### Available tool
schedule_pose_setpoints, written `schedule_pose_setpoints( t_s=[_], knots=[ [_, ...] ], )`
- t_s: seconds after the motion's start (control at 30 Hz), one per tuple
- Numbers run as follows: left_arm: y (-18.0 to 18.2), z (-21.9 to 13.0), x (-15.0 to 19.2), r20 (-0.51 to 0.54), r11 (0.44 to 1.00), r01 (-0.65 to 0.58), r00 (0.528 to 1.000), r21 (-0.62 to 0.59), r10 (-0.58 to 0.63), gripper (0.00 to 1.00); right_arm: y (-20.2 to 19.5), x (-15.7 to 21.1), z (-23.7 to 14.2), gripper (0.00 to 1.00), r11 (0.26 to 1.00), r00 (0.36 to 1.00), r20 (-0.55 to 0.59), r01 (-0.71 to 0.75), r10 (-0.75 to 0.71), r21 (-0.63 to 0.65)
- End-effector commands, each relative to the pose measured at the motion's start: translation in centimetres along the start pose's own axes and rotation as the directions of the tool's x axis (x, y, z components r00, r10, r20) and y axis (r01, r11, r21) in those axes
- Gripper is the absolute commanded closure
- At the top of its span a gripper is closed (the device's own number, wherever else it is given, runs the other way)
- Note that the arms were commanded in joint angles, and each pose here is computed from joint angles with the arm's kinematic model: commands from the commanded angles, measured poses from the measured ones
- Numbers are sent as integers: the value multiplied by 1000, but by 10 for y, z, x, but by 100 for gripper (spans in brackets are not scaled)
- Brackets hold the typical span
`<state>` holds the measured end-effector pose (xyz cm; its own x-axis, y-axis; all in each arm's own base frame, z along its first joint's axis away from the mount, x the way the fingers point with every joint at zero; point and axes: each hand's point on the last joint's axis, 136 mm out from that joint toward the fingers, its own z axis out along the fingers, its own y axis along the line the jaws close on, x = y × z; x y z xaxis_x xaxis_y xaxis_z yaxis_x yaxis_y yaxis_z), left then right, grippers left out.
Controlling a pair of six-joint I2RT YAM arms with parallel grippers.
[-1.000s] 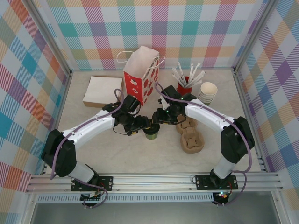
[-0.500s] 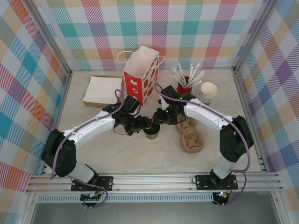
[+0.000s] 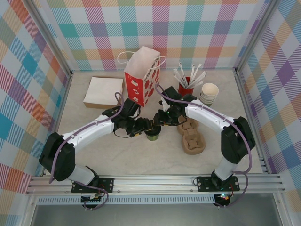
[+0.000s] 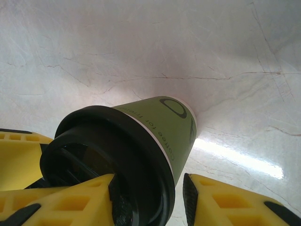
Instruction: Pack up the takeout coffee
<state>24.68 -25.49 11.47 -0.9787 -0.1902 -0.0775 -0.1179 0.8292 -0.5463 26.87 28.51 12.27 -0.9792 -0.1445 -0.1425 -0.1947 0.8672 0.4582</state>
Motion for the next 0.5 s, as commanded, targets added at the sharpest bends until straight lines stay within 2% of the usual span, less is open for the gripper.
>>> schedule_pose_setpoints(
  t_s=[0.0,0.1,0.23,0.37,0.47],
  knots=[
    [75,20,35,-94,962,83,989,-262,-111,38,-43,45,20,58,983,982,-170,-53,83,175],
    [62,18,30,-75,977,90,991,-195,-106,38,-35,37,16,57,989,989,-134,-40,59,139],
    [26,6,12,-39,993,73,996,-94,-77,36,-18,21,11,55,997,996,-85,-13,19,77],
    [-3,-9,-7,-2,999,37,999,-37,-37,31,-1,4,-1,54,999,999,-32,22,-21,35],
    [-17,-23,-21,34,1000,22,999,-9,-22,27,8,-7,-16,50,999,999,24,48,-49,21]
  ],
)
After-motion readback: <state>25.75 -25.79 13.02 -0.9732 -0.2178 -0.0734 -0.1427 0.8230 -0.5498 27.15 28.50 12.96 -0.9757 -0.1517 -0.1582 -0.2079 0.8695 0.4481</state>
